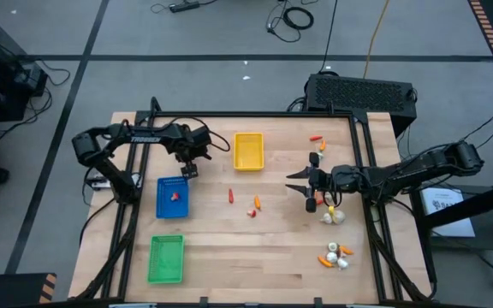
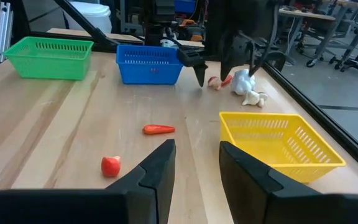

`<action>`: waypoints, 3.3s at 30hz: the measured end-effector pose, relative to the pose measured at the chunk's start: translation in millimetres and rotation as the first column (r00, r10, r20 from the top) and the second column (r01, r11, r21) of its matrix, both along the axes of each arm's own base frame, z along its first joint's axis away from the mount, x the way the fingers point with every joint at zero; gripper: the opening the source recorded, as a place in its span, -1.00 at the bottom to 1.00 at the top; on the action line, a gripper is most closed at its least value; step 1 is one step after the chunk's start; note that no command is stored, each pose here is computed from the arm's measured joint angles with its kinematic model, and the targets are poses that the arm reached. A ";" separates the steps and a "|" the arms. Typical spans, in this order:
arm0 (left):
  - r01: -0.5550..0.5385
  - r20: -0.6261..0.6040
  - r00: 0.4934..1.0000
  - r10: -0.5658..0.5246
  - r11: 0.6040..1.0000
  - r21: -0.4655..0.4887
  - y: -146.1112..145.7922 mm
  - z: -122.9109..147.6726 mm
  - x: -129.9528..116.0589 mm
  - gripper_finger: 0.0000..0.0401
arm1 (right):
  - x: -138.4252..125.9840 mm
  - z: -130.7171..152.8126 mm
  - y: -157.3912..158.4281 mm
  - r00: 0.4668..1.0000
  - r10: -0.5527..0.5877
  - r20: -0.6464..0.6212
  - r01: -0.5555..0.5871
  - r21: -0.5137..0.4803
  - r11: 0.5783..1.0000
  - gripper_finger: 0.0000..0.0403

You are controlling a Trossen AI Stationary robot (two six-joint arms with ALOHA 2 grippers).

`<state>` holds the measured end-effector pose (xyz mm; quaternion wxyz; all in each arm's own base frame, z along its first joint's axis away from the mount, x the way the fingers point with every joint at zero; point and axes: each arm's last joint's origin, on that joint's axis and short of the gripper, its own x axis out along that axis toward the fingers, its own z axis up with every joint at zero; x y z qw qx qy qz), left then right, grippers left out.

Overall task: Sort produce into baskets
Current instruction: Put the orange mushroom into the blue bin

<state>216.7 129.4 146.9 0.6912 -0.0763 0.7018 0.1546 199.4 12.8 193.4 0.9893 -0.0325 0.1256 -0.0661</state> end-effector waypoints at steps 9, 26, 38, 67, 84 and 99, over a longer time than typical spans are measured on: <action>0.009 0.034 0.999 -0.010 1.000 0.020 4.5 -2.5 2.9 0.25 | 0.0 -0.1 0.0 1.000 0.005 -0.004 -0.005 -0.021 1.000 -0.42; 0.002 0.027 1.000 -0.001 1.000 -0.027 6.3 -9.1 3.7 -0.34 | 0.0 -0.1 0.0 1.000 0.006 -0.004 -0.006 -0.025 1.000 -0.42; -0.006 -0.006 1.000 0.006 1.000 -0.008 4.9 5.2 -1.7 -0.56 | 0.0 0.0 0.0 1.000 0.005 -0.004 -0.006 -0.024 1.000 -0.42; -0.072 0.199 0.973 0.120 0.970 -0.233 -81.9 82.9 -25.2 -0.57 | 1.4 5.8 0.1 0.998 0.005 0.059 -0.004 -0.016 1.000 -0.42; -0.108 0.106 0.986 0.129 0.978 -0.180 -115.1 55.4 -40.5 -0.54 | 1.5 6.4 0.2 0.998 -0.003 0.069 0.002 0.015 1.000 -0.42; -0.070 0.166 0.982 0.095 0.986 -0.153 -119.0 52.5 -35.2 -0.05 | 1.4 6.3 0.2 0.998 -0.003 0.069 0.002 0.017 1.000 -0.42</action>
